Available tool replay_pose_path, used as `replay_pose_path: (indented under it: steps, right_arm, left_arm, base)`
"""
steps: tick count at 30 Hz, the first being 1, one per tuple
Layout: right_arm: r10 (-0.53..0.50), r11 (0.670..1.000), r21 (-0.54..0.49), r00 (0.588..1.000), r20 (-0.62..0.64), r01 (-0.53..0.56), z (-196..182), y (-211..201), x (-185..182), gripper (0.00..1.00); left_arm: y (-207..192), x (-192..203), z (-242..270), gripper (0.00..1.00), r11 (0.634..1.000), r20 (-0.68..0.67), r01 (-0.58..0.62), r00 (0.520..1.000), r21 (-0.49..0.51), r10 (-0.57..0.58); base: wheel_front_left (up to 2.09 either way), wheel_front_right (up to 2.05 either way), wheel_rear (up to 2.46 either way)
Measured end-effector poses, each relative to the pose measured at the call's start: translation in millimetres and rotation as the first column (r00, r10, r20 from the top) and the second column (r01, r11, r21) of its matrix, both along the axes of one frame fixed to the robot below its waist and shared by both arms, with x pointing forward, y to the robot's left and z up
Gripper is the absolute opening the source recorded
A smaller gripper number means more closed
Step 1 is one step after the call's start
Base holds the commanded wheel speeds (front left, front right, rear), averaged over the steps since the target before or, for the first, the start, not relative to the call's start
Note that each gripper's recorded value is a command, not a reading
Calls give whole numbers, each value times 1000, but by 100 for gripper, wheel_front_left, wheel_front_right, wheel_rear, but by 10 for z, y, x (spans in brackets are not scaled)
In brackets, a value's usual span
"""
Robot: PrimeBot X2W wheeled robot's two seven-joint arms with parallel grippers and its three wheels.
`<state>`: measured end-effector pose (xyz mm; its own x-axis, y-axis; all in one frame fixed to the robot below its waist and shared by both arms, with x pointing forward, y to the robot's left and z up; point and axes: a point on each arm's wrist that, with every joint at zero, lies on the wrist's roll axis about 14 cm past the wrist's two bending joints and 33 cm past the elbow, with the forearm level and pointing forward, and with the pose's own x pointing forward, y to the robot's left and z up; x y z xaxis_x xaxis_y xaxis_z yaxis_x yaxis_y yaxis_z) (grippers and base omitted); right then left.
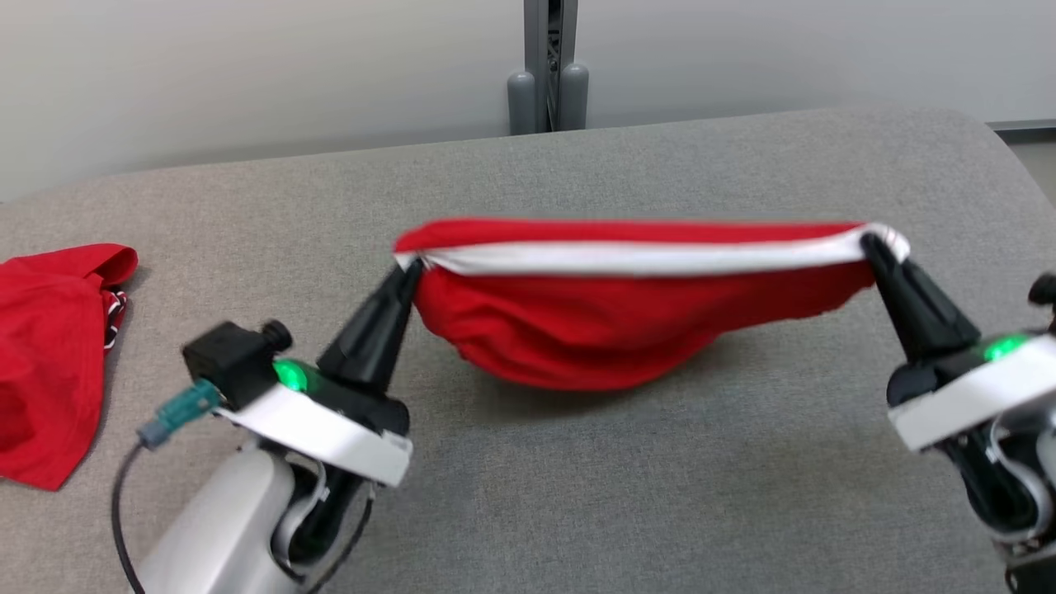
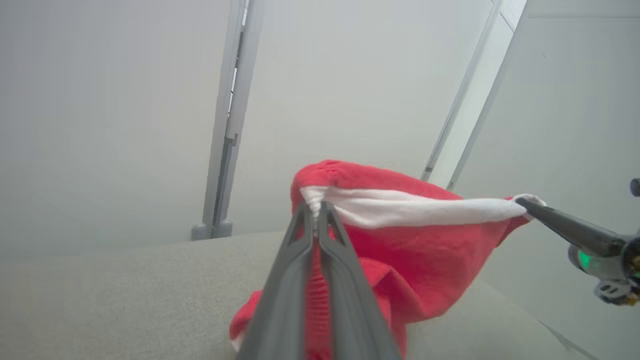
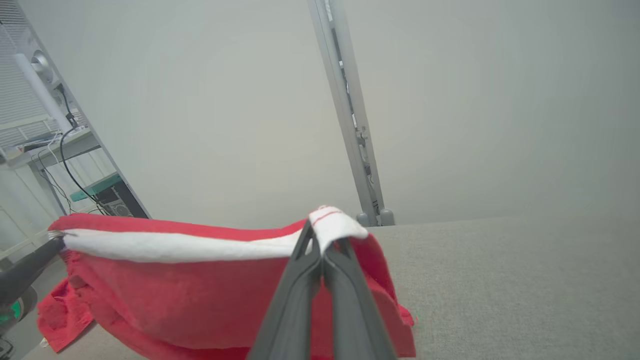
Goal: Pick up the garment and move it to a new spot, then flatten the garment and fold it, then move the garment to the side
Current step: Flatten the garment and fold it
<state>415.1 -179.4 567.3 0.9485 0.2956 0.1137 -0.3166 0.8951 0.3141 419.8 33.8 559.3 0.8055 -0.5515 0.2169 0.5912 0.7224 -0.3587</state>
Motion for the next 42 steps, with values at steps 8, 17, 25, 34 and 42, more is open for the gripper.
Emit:
replay_pose_path:
  steps: [8,17,25,34,42]
  right_arm:
    - [101,994,17,987,127,-104,858,218,292,0]
    - [169,985,-86,944,285,-150,1767,533,515,0]
    - [132,985,-147,935,330,-87,2036,534,672,0]
    - [137,985,-141,952,274,-101,1837,588,940,0]
    - [89,995,-76,964,250,-72,1758,539,1576,0]
  left_arm:
    - [227,416,574,0,986,16,-104,994,-128,107]
    - [279,686,1348,0,988,94,-138,985,-74,145]
    - [511,796,1726,0,964,135,-250,956,-84,260]
    - [532,1038,1442,0,963,49,-268,962,-26,269]
    - [416,1623,1225,0,962,12,-255,967,94,255]
  base:
    - [0,0,0]
    - [0,0,0]
    - [0,0,0]
    - [0,0,0]
    - [0,0,0]
